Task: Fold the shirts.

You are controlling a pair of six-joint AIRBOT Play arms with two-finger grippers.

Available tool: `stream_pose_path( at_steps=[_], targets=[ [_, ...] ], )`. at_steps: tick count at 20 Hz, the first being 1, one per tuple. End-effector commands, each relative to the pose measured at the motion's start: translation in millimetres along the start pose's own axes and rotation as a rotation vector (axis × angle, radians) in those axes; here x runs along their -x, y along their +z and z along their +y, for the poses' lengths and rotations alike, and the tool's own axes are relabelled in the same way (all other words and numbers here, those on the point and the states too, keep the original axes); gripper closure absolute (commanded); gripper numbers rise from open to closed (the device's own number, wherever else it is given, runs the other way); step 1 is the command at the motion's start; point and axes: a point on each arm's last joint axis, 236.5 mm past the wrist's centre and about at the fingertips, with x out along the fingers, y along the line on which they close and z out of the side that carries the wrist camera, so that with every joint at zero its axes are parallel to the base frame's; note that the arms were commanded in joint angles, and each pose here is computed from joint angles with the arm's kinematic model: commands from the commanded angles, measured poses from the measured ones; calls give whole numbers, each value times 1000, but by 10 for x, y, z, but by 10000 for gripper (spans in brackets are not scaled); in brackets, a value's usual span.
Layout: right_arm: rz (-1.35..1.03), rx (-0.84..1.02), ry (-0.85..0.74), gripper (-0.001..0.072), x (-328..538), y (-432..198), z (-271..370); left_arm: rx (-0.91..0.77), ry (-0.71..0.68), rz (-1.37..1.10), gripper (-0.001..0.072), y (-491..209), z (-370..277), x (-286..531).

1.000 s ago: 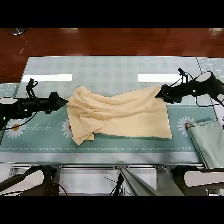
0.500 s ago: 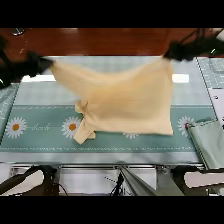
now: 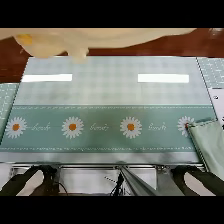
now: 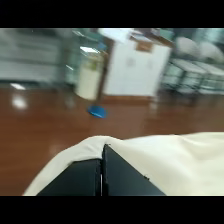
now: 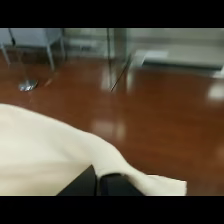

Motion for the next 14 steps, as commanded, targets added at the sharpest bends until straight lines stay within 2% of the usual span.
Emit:
stream_pose_path(
  at_steps=[1, 4, 6, 10, 14],
  targets=[
    [-138, 135, -98, 690, 986, 280, 259, -165, 205, -133, 690, 377, -154, 908],
    [-124, 155, -115, 690, 1382, 170, 414, -233, 299, -167, 690, 357, -270, 1449],
    [-96, 148, -112, 690, 1494, 64, 475, -234, 314, -115, 690, 170, -318, 1600],
    [75, 83, -97, 690, 1260, -444, 373, -137, 331, 207, 689, -657, -80, 1476],
    [376, -65, 0, 690, 510, -1529, 190, -2, 315, 517, 689, -1649, 388, 1023]
  ],
)
